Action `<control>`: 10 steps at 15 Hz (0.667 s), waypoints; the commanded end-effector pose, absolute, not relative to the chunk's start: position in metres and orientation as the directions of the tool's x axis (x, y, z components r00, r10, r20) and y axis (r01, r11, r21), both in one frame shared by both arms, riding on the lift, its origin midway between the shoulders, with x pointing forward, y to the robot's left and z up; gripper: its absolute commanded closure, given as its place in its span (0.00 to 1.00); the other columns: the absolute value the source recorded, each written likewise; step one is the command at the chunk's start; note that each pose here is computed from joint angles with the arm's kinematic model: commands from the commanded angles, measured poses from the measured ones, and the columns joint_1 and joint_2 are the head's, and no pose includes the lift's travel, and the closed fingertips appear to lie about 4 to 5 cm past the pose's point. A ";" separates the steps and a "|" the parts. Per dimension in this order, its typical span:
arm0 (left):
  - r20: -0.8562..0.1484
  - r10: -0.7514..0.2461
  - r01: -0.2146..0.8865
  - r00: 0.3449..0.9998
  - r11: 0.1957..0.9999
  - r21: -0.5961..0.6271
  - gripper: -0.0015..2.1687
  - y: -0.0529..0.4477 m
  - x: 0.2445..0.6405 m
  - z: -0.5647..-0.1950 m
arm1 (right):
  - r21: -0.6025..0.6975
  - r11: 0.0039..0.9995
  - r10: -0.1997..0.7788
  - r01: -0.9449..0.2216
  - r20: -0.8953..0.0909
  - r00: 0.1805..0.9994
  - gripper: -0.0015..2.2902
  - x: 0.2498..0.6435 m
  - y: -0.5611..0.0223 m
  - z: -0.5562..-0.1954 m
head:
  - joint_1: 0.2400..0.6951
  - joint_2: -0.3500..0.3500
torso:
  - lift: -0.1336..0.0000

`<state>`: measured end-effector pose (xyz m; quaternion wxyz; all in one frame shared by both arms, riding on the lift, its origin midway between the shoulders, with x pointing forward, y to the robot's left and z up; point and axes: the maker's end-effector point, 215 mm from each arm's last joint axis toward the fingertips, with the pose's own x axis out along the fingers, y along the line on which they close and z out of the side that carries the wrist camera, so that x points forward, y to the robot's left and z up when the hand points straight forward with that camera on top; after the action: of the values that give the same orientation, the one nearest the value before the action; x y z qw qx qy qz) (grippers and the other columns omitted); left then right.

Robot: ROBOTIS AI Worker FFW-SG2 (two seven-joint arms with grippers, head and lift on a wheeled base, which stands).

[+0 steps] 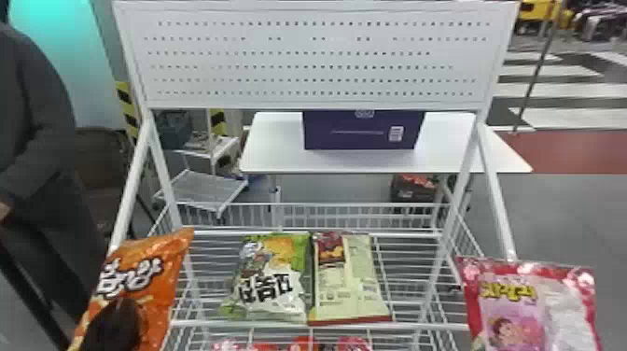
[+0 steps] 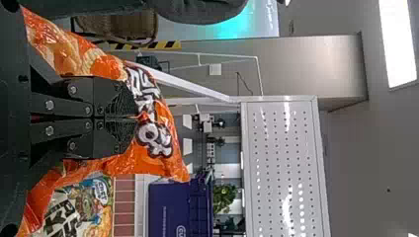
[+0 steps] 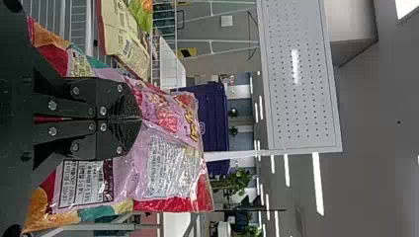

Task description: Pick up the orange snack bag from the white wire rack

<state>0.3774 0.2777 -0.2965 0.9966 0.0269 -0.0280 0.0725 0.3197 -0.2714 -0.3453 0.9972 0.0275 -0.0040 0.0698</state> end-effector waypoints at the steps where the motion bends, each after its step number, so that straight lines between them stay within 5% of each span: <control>1: 0.077 0.133 -0.137 0.988 0.989 0.049 0.99 0.282 0.363 -0.293 | 0.054 0.989 0.137 -0.137 0.011 0.991 0.98 0.319 -0.272 -0.345 | 0.57 0.50 | 1.00; 10: 0.082 0.085 -0.088 0.993 0.996 0.030 0.99 0.270 0.352 -0.290 | 0.057 0.989 0.133 -0.134 0.016 0.991 0.98 0.319 -0.272 -0.343 | 0.57 0.50 | 1.00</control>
<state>0.3522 0.2721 -0.2900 0.9980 0.0179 -0.0406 0.0449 0.3194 -0.2718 -0.3430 0.9973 0.0292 -0.0061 0.0670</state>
